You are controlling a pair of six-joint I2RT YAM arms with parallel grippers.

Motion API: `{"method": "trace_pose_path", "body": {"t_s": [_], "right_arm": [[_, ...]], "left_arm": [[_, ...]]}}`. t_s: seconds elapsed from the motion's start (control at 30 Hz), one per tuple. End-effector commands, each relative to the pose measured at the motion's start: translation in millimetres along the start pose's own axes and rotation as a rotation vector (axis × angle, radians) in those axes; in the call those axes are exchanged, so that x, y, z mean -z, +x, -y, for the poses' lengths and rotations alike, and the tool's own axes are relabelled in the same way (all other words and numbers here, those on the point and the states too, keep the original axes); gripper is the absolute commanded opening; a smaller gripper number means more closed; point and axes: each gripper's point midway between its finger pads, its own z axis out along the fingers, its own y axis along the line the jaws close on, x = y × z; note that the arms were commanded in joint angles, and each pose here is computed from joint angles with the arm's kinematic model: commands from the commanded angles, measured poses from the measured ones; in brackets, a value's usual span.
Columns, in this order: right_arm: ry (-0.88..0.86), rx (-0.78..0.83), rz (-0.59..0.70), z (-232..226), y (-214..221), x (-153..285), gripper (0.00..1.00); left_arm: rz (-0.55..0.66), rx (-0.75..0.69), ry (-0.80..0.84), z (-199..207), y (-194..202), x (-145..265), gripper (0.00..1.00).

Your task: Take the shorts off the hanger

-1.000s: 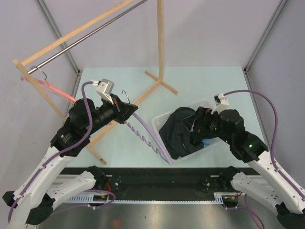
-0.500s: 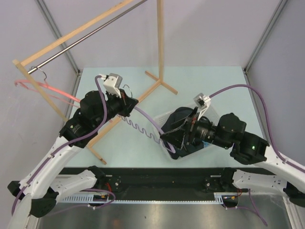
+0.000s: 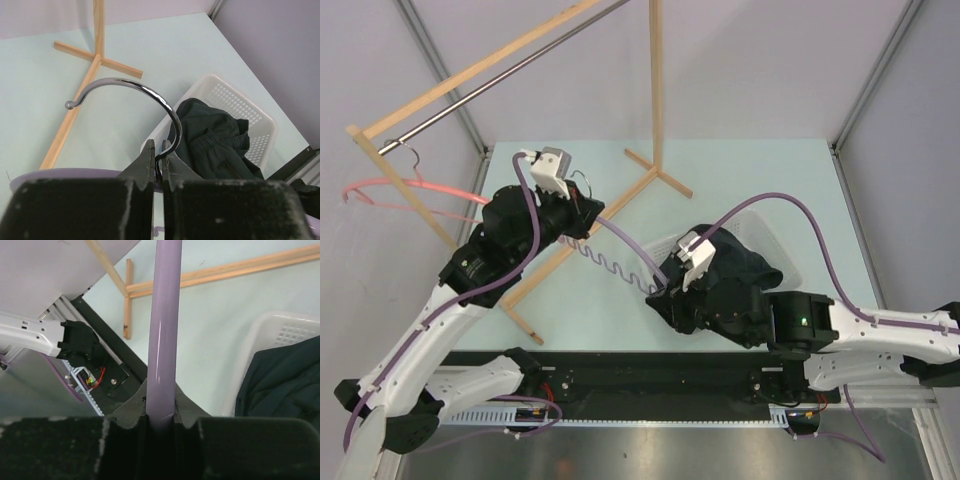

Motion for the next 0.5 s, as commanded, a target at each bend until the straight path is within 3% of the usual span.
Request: {"method": "trace_pose_path", "body": {"t_s": [0.0, 0.13, 0.2, 0.23, 0.33, 0.47], "right_arm": [[0.124, -0.026, 0.169, 18, -48, 19, 0.0], [0.136, -0.045, 0.204, 24, -57, 28, 0.0], [0.142, -0.051, 0.212, 27, -60, 32, 0.0], [0.145, -0.054, 0.216, 28, -61, 33, 0.0], [0.166, -0.065, 0.221, 33, -61, 36, 0.0], [0.204, -0.096, 0.229, 44, -62, 41, 0.0]], "left_arm": [[0.089, -0.003, 0.058, 14, -31, 18, 0.0], [0.095, -0.002, 0.076, 17, -34, 22, 0.01], [0.098, -0.002, 0.088, 20, -37, 24, 0.08], [0.105, -0.001, 0.096, 22, -40, 26, 0.25], [0.128, 0.004, 0.144, 31, -48, 34, 0.61], [0.21, 0.027, 0.234, 47, -68, 64, 0.82]]}}
